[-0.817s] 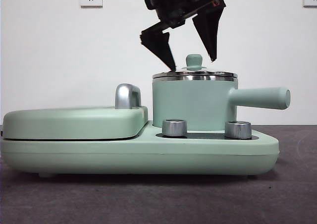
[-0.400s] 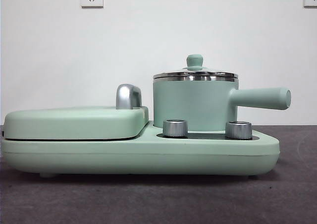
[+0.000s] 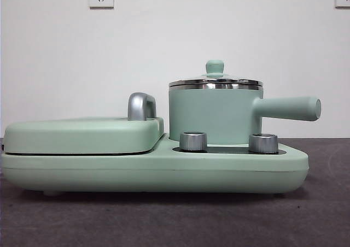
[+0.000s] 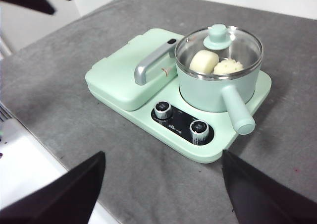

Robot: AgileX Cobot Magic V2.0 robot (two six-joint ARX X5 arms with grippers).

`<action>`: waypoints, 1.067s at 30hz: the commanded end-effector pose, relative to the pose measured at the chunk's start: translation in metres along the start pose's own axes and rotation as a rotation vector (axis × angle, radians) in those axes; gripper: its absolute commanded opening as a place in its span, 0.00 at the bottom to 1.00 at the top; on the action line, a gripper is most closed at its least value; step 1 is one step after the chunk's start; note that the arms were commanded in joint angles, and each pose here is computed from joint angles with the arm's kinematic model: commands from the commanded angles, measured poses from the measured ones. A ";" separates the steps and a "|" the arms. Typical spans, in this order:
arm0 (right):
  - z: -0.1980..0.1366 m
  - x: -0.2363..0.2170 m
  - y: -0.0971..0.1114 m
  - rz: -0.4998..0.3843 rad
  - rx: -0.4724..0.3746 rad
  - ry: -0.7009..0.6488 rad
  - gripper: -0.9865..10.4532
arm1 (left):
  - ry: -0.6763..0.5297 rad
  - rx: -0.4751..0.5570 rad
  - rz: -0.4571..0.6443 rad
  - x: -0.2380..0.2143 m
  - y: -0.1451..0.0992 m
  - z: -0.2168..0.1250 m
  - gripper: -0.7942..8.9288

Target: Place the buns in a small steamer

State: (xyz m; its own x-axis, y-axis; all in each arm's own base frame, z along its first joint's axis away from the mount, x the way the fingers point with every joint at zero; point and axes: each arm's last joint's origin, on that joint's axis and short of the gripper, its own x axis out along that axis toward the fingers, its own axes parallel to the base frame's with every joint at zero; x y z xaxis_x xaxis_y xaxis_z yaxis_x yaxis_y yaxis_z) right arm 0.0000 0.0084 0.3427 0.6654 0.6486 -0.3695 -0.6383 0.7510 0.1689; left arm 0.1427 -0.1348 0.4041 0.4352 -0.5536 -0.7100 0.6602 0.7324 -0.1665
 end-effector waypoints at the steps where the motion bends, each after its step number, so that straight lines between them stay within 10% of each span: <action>1: 0.004 -0.002 0.000 -0.019 -0.020 -0.028 0.41 | -0.074 -0.061 0.024 0.003 0.004 -0.028 0.66; 7: 0.004 -0.002 -0.001 -0.067 -0.020 -0.032 0.41 | -0.218 -0.132 0.076 0.003 0.012 -0.078 0.63; 10: 0.003 -0.002 -0.001 -0.066 -0.021 -0.028 0.06 | -0.235 -0.143 0.079 0.002 0.014 -0.088 0.11; 32: 0.004 -0.003 -0.001 -0.066 -0.021 -0.035 0.10 | -0.299 -0.163 0.113 -0.005 0.021 -0.097 0.12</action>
State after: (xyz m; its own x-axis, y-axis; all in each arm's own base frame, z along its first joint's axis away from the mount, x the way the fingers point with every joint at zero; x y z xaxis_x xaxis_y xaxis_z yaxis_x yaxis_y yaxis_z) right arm 0.0017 0.0069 0.3433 0.7150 0.5947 -0.3676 -0.5908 0.7951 0.1371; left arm 0.0956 -0.0800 0.3352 0.6612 -0.5411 -0.5196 0.5035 0.8336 -0.2273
